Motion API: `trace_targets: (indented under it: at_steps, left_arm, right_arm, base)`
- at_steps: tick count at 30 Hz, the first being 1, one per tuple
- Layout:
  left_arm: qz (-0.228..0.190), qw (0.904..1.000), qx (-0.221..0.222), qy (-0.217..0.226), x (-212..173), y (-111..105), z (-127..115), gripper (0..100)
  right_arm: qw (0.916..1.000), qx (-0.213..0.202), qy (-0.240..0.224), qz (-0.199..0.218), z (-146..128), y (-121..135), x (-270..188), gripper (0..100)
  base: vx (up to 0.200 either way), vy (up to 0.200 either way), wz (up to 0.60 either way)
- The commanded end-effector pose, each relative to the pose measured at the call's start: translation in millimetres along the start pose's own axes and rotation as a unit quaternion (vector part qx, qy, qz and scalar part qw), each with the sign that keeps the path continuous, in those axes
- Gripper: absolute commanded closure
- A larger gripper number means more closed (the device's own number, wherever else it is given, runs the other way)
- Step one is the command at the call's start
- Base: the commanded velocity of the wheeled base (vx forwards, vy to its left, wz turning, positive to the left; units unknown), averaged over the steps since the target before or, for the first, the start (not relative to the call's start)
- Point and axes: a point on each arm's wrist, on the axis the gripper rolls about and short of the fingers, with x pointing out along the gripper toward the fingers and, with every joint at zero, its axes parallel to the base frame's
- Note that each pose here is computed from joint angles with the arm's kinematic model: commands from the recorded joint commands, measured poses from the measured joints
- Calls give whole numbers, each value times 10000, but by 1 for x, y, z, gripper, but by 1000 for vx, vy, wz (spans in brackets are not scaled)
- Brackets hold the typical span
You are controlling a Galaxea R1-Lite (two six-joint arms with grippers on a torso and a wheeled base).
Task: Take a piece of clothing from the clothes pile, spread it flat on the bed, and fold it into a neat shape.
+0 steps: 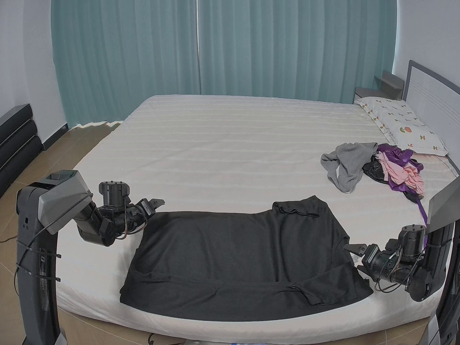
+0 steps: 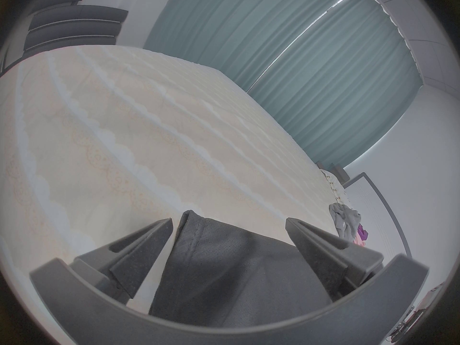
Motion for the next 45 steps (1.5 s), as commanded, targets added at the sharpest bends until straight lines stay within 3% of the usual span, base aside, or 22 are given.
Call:
trace_targets:
  at_steps: [1,9,10,14,20,37,45]
  left_arm:
    - [23,10000,-11,27,6,4,-3,0]
    - [-16,10000,-2,-48,10,2,1,0]
    - [1,10000,-7,-3,12,3,-2,100]
    - [21,10000,-36,-32,12,6,-1,100]
    - [78,9984,-152,-531,7,5,23,100]
    - [77,9985,-217,-504,4,4,24,100]
    - [60,9977,-484,-474,3,4,24,100]
  right_arm:
    - [10000,-26,-22,52,0,1,1,0]
    - [10000,-40,-28,56,0,1,1,0]
    - [10000,-40,-28,56,0,1,1,0]
    - [9999,-53,-57,89,1,3,2,0]
    - [9999,-78,-81,126,2,4,1,0]
    - [9994,-154,-133,271,4,11,2,0]
    - [9972,-447,-370,470,7,24,45,0]
  base:
    - [0,0,0]
    - [0,0,0]
    - [0,0,0]
    - [0,0,0]
    - [0,0,0]
    - [0,0,0]
    - [0,0,0]
